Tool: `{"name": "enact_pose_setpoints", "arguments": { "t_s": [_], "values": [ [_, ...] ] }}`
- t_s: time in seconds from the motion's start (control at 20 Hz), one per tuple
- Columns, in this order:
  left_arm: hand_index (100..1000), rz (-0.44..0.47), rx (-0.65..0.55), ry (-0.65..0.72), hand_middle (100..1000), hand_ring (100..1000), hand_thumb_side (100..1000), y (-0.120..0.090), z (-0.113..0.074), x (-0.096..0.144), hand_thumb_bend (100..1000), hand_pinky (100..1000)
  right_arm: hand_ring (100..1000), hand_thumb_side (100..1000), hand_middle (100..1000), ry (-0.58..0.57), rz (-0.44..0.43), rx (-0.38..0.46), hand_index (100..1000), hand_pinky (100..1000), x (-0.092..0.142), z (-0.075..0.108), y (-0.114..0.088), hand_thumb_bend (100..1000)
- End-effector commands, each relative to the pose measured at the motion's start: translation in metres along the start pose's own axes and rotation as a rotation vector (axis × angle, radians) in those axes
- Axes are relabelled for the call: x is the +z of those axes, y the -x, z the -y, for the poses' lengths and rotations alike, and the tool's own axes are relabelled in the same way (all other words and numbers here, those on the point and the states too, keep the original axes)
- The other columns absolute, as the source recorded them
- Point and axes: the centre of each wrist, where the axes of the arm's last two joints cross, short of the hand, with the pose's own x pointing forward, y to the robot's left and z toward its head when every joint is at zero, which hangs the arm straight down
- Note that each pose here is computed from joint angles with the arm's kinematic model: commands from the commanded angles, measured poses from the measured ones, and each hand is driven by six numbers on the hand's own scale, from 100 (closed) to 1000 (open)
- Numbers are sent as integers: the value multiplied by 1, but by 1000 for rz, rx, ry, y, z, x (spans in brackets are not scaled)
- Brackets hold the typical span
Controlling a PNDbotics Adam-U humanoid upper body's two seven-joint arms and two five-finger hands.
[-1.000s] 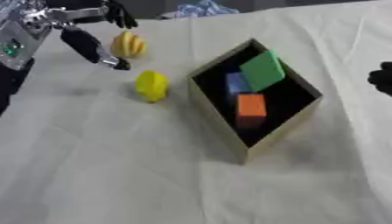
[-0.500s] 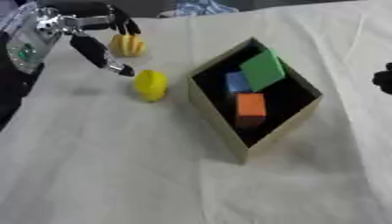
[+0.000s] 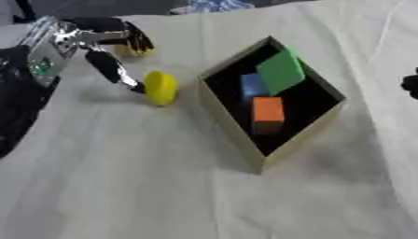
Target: Pick up objects on the table and place them in the box.
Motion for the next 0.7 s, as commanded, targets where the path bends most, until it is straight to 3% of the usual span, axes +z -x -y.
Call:
{"name": "enact_pose_setpoints", "arguments": {
  "t_s": [0.05,0.7],
  "values": [
    [896,-17,-14,-8,743,780,503,3,-8,4,720,809,843,731,755,3,31,15,850,930,-3,3,-8,100],
    [878,2,7,-59,706,742,523,-5,1,-11,665,780,843,739,754,2,32,9,849,930,-4,2,-9,100]
  ]
}}
